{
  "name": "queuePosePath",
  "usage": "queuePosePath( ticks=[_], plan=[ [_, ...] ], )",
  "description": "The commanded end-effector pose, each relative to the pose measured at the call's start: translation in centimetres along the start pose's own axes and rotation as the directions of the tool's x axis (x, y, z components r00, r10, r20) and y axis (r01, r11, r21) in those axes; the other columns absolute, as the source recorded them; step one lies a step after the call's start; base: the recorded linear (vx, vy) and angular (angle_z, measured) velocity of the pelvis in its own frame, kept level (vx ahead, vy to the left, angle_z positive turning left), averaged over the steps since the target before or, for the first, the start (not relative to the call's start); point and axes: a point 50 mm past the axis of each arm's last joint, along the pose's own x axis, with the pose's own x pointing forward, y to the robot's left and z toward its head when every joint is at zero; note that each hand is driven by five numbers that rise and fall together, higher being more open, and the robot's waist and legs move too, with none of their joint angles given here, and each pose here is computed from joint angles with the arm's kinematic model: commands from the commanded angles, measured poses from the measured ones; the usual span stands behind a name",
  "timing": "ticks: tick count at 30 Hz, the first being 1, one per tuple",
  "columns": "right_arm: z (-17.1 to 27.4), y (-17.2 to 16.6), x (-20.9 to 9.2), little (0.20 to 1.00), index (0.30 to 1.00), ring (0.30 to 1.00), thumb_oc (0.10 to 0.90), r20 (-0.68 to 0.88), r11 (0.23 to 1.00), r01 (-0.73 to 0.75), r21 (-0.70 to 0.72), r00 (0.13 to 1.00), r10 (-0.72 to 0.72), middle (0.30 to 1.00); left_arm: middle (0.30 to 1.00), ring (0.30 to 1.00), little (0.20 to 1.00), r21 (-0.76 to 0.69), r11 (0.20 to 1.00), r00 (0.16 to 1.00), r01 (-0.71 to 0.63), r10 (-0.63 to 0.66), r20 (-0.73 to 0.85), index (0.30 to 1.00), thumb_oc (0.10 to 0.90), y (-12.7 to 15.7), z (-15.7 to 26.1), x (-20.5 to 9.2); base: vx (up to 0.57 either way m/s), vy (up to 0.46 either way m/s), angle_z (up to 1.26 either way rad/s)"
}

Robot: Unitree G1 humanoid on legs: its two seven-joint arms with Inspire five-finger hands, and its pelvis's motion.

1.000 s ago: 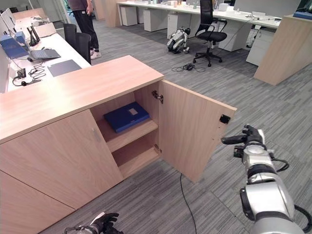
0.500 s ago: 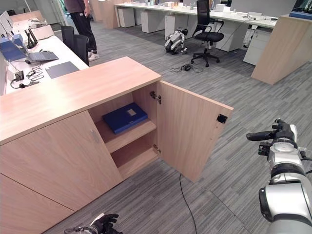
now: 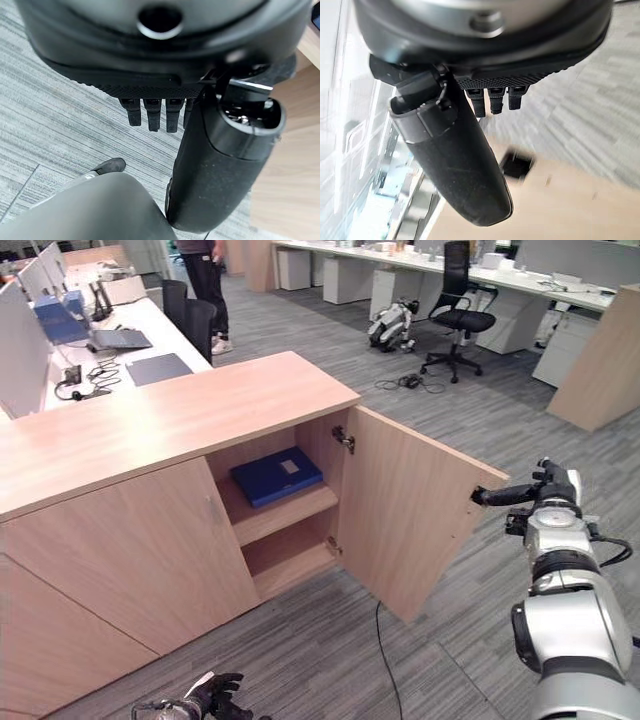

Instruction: Put the empty folder in the office cabinet

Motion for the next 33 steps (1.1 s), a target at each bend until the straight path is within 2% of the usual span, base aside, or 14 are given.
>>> queuePosePath(
  ticks=[1, 11, 13, 17, 18, 20, 24, 25, 26, 28, 29, 30, 31, 33],
  plan=[
    [8.8, -0.5, -0.4, 0.900, 0.900, 0.900, 0.800, 0.259, 0.996, 0.024, 0.086, 0.965, -0.045, 0.900, 0.900, 0.900, 0.900, 0.137, 0.991, 0.995, -0.004, 0.017, -0.098, 0.900, 0.800, 1.5, -2.6, -0.5, 0.03, 0.004, 0.31],
    [8.0, 4.1, -0.8, 0.900, 0.900, 0.900, 0.800, 0.232, 0.989, -0.084, 0.124, 0.971, 0.054, 0.900, 0.900, 0.900, 0.900, 0.148, 0.989, 0.995, 0.000, 0.015, -0.100, 0.900, 0.800, 1.5, -2.4, -0.4, 0.02, 0.015, 0.14],
    [7.7, 6.3, -1.3, 0.900, 0.900, 0.900, 0.800, 0.238, 0.980, -0.150, 0.134, 0.964, 0.115, 0.900, 0.900, 0.900, 0.900, 0.135, 0.991, 0.995, -0.010, 0.022, -0.093, 0.900, 0.800, 1.6, -2.0, -0.3, 0.00, 0.000, 0.00],
    [7.4, 8.1, -1.7, 0.900, 0.900, 0.900, 0.800, 0.250, 0.968, -0.207, 0.142, 0.954, 0.167, 0.900, 0.900, 0.900, 0.900, 0.123, 0.992, 0.996, -0.014, 0.025, -0.088, 0.900, 0.800, 1.7, -1.8, -0.2, 0.00, 0.006, -0.01],
    [7.4, 10.1, -2.6, 0.900, 0.900, 0.900, 0.800, 0.290, 0.952, -0.278, 0.127, 0.928, 0.232, 0.900, 0.900, 0.900, 0.900, 0.109, 0.994, 0.996, -0.025, 0.034, -0.081, 0.900, 0.800, 1.7, -1.5, -0.1, -0.01, 0.021, -0.06],
    [7.2, 12.2, -3.8, 0.900, 0.900, 0.900, 0.800, 0.339, 0.928, -0.355, 0.113, 0.892, 0.300, 0.900, 0.900, 0.900, 0.900, 0.090, 0.995, 0.996, -0.036, 0.043, -0.075, 0.900, 0.800, 1.8, -1.1, 0.0, -0.02, 0.030, -0.05],
    [4.3, 16.9, -8.5, 0.900, 0.900, 0.900, 0.800, 0.453, 0.795, -0.588, 0.151, 0.756, 0.473, 0.900, 0.900, 0.900, 0.900, 0.026, 0.997, 0.995, -0.069, 0.070, -0.068, 0.900, 0.800, 1.7, -0.4, 0.2, -0.01, 0.026, -0.13],
    [2.7, 17.3, -9.8, 0.900, 0.900, 0.900, 0.800, 0.459, 0.766, -0.627, 0.143, 0.727, 0.510, 0.900, 0.900, 0.900, 0.900, 0.016, 0.997, 0.995, -0.076, 0.077, -0.071, 0.900, 0.800, 1.7, -0.4, 0.2, 0.00, 0.008, -0.29],
    [0.3, 17.2, -11.8, 0.900, 0.900, 0.900, 0.800, 0.473, 0.705, -0.700, 0.112, 0.661, 0.582, 0.900, 0.900, 0.900, 0.900, 0.014, 0.996, 0.994, -0.085, 0.086, -0.063, 0.900, 0.800, 1.9, -0.1, 0.2, -0.01, -0.001, -0.21],
    [-2.2, 17.5, -13.7, 0.900, 0.900, 0.900, 0.800, 0.450, 0.615, -0.774, 0.153, 0.609, 0.654, 0.900, 0.900, 0.900, 0.900, 0.032, 0.996, 0.995, -0.088, 0.090, -0.052, 0.900, 0.800, 2.1, 0.1, 0.3, -0.01, -0.005, 0.04],
    [-2.3, 17.5, -13.7, 0.900, 0.900, 0.900, 0.800, 0.448, 0.614, -0.774, 0.154, 0.608, 0.655, 0.900, 0.900, 0.900, 0.900, 0.032, 0.996, 0.995, -0.087, 0.089, -0.053, 0.900, 0.800, 2.1, 0.0, 0.2, -0.03, -0.023, -0.08],
    [-3.4, 17.5, -15.4, 0.900, 0.900, 0.900, 0.800, 0.441, 0.550, -0.830, 0.094, 0.530, 0.725, 0.900, 0.900, 0.900, 0.900, 0.053, 0.995, 0.995, -0.083, 0.085, -0.046, 0.900, 0.800, 2.1, 0.2, 0.3, -0.03, -0.025, -0.07],
    [-3.9, 17.8, -16.3, 0.900, 0.900, 0.900, 0.800, 0.431, 0.509, -0.857, 0.078, 0.489, 0.758, 0.900, 0.900, 0.900, 0.900, 0.063, 0.995, 0.996, -0.083, 0.086, -0.038, 0.900, 0.800, 2.2, 0.4, 0.3, -0.05, -0.039, 0.06],
    [-3.5, 18.6, -18.3, 0.900, 0.900, 0.900, 0.800, 0.448, 0.401, -0.916, 0.021, 0.367, 0.815, 0.900, 0.900, 0.900, 0.900, 0.078, 0.993, 0.996, -0.084, 0.087, -0.026, 0.900, 0.800, 2.3, 0.6, 0.3, -0.04, -0.042, 0.26]
  ],
)
